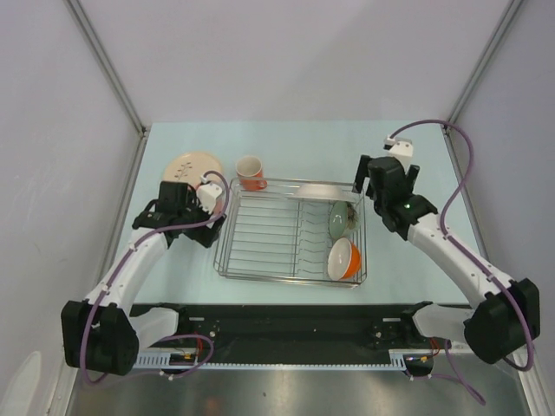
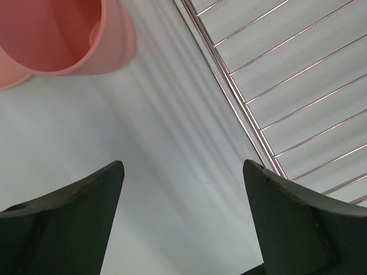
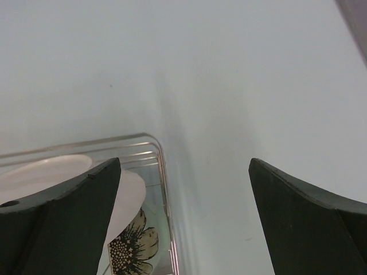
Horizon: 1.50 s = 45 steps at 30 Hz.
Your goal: Load the mixed dishes into the dish rack
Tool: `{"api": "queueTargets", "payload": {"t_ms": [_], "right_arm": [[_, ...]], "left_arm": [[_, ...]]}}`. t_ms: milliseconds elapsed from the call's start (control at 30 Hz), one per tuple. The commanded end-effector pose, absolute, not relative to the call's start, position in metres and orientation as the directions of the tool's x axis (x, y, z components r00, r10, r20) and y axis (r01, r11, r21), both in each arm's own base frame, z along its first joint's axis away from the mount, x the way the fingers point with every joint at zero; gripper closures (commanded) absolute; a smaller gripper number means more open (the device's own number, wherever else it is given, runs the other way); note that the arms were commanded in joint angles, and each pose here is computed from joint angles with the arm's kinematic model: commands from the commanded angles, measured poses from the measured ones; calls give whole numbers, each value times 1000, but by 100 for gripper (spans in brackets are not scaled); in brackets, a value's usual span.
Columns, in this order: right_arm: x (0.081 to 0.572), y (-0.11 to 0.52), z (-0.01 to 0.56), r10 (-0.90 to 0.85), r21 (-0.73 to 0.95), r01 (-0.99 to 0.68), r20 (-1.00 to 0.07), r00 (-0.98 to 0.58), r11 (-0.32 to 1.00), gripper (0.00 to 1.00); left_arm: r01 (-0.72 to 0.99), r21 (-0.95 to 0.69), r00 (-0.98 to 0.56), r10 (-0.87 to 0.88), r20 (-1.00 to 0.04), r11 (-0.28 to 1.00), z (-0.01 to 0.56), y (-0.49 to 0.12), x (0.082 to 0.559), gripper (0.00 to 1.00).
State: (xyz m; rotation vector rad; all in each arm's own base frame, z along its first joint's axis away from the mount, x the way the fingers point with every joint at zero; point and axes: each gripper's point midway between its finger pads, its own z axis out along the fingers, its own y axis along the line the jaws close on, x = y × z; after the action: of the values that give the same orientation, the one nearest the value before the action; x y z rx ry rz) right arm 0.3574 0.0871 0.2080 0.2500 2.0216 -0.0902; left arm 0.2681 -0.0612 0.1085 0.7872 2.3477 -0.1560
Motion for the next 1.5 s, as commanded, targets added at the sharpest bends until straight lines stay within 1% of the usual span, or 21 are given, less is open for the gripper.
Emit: {"api": "queueTargets", "payload": {"t_ms": [0, 167, 267, 300, 400, 533, 667, 700, 767, 800, 833, 867, 933, 967, 1033, 1067, 1100, 1167, 1200, 1400, 1467], "right_arm": [[359, 73, 264, 197, 131, 238, -940, -279, 963, 0], [354, 72, 301, 245, 204, 215, -952, -185, 955, 0], [353, 76, 311, 263, 230, 194, -951, -162, 954, 0], [353, 78, 313, 267, 238, 181, -950, -161, 954, 0], [353, 91, 316, 259, 239, 137, -953, -159, 961, 0], [360, 131, 324, 235, 237, 11, -956, -178, 972, 0], [371, 197, 336, 175, 213, -168, -960, -218, 962, 0], [367, 224, 338, 143, 204, -262, -962, -231, 943, 0], [376, 261, 346, 130, 206, -363, -966, -225, 909, 0], [372, 284, 350, 117, 215, -456, -965, -234, 864, 0], [379, 307, 330, 85, 222, -501, -956, -281, 836, 0], [376, 329, 348, 92, 244, -580, -956, -279, 777, 0], [378, 360, 339, 44, 250, -655, -948, -315, 713, 0], [389, 381, 330, 11, 249, -672, -941, -338, 697, 0], [389, 409, 326, -45, 239, -725, -936, -348, 646, 0], [391, 429, 283, -128, 243, -726, -901, -415, 643, 0], [394, 443, 312, -104, 234, -757, -923, -370, 610, 0], [396, 468, 269, -181, 261, -774, -883, -433, 577, 0], [401, 478, 290, -149, 267, -787, -900, -410, 556, 0], [413, 515, 256, -133, 359, -807, -875, -466, 470, 0], [417, 521, 257, -95, 398, -806, -871, -482, 437, 0]], "left_arm": [[640, 41, -541, 488, -685, 767, 136, -88, 266, 9], [637, 62, -522, 490, -699, 768, 154, -86, 265, 8], [581, 159, -460, 483, -746, 798, 190, -76, 280, 5], [528, 218, -420, 476, -773, 820, 211, -68, 294, 3], [423, 255, -363, 421, -831, 869, 250, -53, 312, 2], [207, 182, -359, 248, -900, 961, 277, -23, 348, 2], [38, 106, -429, 112, -897, 994, 261, 12, 372, 3], [24, 98, -448, 98, -889, 995, 250, 15, 378, 3], [-2, 82, -455, 72, -887, 997, 241, 21, 380, 4], [-10, 77, -464, 64, -884, 997, 231, 24, 382, 4], [-19, 73, -466, 56, -883, 997, 227, 26, 383, 4], [-34, 70, -477, 46, -878, 997, 219, 32, 383, 4], [-63, 53, -475, 17, -880, 997, 212, 42, 389, 4], [-74, 35, -475, -4, -880, 997, 210, 49, 390, 5], [-79, 14, -499, -28, -866, 997, 199, 55, 395, 6], [-87, 12, -505, -33, -862, 996, 195, 61, 396, 6], [-81, 11, -505, -31, -863, 997, 194, 63, 399, 6], [-91, 1, -518, -47, -854, 996, 187, 74, 401, 6], [-74, -12, -518, -49, -854, 997, 185, 73, 403, 6], [-81, -36, -542, -74, -837, 996, 163, 87, 411, 7], [-90, -38, -548, -81, -832, 995, 155, 94, 415, 7]]}}
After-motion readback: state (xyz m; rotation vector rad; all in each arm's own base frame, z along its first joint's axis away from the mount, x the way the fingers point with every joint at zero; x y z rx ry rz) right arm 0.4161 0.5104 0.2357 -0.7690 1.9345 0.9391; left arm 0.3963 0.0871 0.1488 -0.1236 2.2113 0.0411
